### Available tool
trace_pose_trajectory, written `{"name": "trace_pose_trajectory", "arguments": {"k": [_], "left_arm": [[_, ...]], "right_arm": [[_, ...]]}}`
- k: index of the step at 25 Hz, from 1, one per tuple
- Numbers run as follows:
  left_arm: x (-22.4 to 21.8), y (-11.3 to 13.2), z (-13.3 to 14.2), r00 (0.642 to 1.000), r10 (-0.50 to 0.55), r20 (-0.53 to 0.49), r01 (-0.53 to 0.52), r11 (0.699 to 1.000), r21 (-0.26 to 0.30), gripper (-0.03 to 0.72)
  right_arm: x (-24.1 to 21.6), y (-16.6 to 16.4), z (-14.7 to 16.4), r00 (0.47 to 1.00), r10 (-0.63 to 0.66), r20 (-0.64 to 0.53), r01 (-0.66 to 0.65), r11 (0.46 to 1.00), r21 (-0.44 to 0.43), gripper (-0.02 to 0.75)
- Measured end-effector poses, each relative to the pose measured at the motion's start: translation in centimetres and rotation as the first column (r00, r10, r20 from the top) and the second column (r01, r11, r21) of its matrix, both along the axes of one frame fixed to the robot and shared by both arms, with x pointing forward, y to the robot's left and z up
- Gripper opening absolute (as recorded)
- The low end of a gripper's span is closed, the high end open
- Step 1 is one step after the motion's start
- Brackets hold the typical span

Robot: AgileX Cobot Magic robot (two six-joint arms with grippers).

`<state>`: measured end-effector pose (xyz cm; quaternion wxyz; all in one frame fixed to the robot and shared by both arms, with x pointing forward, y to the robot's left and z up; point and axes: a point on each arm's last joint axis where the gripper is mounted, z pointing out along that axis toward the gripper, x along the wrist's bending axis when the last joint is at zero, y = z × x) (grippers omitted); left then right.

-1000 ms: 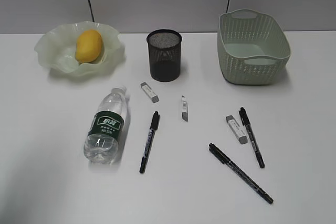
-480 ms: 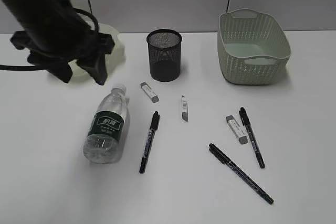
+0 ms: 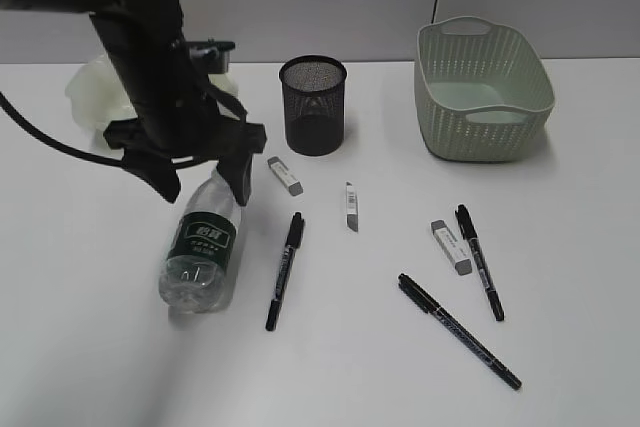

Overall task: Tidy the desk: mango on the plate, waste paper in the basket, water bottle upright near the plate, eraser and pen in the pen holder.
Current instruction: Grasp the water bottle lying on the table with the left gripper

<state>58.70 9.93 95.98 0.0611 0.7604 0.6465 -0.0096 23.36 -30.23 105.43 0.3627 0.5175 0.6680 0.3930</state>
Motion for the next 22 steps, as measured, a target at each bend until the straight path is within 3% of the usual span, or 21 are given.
{"name": "trace_pose_trajectory", "arguments": {"k": [9,12,16,22], "left_arm": [[0.8,0.2,-4.7,0.996,0.015,-0.091,-0.011,0.998,0.054,0.664],[1.1,0.1,-4.8,0.998,0.016,-0.057,-0.014,0.999,0.037,0.634],[1.4,0.0,-4.7,1.000,0.014,-0.025,-0.014,1.000,0.026,0.480],[1.3,0.7,-3.9,0.999,-0.043,-0.007,0.044,0.995,0.091,0.482]], "right_arm": [[0.0,0.0,0.0,1.000,0.000,0.000,0.000,1.000,0.000,0.519],[0.0,0.0,0.0,1.000,0.000,0.000,0.000,1.000,0.000,0.519],[0.0,0.0,0.0,1.000,0.000,0.000,0.000,1.000,0.000,0.519],[0.0,0.0,0.0,1.000,0.000,0.000,0.000,1.000,0.000,0.519]]}}
